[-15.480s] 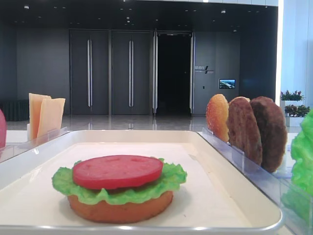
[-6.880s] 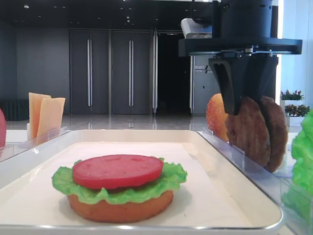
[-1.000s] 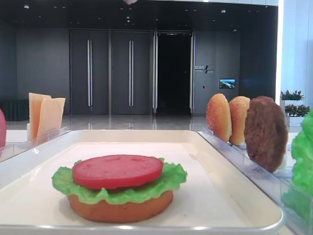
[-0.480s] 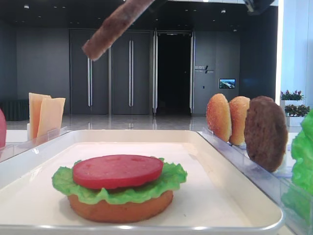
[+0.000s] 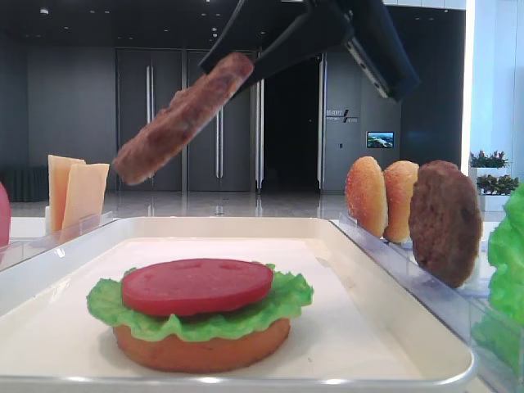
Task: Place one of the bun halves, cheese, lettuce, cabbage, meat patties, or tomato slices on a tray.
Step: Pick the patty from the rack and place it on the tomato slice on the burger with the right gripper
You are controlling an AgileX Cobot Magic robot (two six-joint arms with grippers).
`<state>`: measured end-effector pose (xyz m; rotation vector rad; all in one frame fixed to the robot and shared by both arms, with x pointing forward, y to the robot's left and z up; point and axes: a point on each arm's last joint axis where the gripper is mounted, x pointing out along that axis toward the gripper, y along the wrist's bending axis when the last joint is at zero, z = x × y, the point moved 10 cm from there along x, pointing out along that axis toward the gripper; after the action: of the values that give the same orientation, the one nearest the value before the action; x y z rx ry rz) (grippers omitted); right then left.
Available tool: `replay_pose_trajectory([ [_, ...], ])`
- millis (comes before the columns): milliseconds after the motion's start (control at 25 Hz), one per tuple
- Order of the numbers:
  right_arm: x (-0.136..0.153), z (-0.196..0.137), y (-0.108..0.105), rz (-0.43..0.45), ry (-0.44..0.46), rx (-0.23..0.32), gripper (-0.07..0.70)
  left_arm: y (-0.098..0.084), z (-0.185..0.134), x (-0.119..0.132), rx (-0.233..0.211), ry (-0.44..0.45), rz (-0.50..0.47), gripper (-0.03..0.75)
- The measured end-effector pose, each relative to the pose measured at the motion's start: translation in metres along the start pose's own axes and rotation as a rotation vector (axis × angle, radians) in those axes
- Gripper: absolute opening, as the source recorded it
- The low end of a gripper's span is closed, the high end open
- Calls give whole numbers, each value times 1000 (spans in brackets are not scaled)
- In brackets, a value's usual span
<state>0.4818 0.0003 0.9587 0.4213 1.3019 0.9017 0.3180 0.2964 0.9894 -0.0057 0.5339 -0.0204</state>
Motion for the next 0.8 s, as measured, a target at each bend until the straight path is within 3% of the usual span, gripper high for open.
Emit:
replay_pose_trajectory([
  [240, 13, -4, -9, 8, 44, -11, 134, 0, 0, 0, 0, 0, 0, 471],
  [800, 12, -10, -1, 50, 73, -45, 134, 0, 0, 0, 0, 0, 0, 471],
])
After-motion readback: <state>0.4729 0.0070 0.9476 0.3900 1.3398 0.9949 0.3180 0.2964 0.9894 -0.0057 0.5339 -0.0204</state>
